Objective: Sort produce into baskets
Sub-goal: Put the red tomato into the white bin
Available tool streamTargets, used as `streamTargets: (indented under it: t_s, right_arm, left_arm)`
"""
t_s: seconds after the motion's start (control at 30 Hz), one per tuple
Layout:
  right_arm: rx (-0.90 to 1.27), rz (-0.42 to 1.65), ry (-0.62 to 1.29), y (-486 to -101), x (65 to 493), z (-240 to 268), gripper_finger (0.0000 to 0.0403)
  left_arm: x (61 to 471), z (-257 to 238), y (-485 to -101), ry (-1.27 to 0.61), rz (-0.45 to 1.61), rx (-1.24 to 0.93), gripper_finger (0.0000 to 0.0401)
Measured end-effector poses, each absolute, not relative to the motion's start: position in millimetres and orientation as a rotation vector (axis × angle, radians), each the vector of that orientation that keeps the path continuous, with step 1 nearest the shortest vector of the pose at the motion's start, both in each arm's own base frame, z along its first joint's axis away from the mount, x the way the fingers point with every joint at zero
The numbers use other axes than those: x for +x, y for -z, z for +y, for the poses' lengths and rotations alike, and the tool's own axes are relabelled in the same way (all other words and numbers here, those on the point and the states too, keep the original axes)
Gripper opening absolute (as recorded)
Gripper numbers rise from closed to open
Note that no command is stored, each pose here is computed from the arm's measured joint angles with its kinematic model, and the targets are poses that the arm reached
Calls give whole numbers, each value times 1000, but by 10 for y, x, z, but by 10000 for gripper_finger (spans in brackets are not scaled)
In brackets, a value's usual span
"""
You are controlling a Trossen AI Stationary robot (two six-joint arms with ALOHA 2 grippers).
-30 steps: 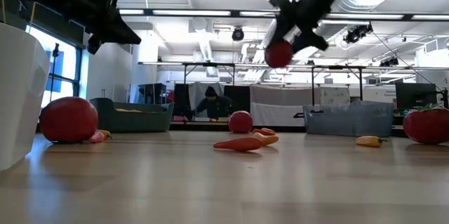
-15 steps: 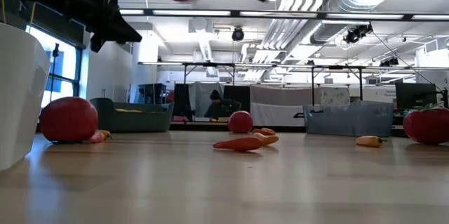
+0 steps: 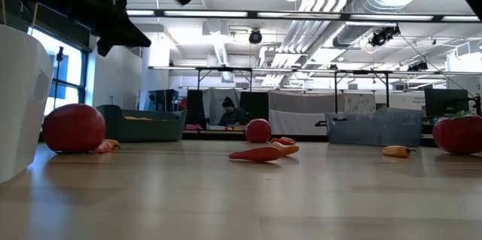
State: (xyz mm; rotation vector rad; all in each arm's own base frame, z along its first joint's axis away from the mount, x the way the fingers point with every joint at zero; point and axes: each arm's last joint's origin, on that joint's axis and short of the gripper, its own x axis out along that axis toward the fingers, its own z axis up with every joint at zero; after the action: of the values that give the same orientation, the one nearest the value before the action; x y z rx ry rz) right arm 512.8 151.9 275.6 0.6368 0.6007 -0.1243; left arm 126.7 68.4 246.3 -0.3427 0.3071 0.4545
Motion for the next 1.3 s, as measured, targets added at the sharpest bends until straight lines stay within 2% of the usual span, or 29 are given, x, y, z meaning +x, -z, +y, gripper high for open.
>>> streamTargets:
  t_s: [0.27, 0.67, 0.83, 1.03, 1.3]
  right_arm:
    - [689, 628, 110, -2318, 5338, 1595, 194]
    - [678, 744, 79, -1980, 5401, 1547, 194]
    - [678, 739, 82, -1981, 5410, 1526, 199]
    - [678, 737, 84, -1982, 5415, 1510, 245]
    - [637, 724, 68, -1990, 5422, 1510, 255]
  left_arm:
    - [1263, 681, -2450, -451, 328, -317, 0]
    - [1263, 682, -2450, -452, 328, -317, 0]
    - [1262, 682, -2450, -453, 327, -316, 0]
    - [1262, 683, -2450, -455, 327, -316, 0]
    - [1262, 683, -2449, -455, 329, -316, 0]
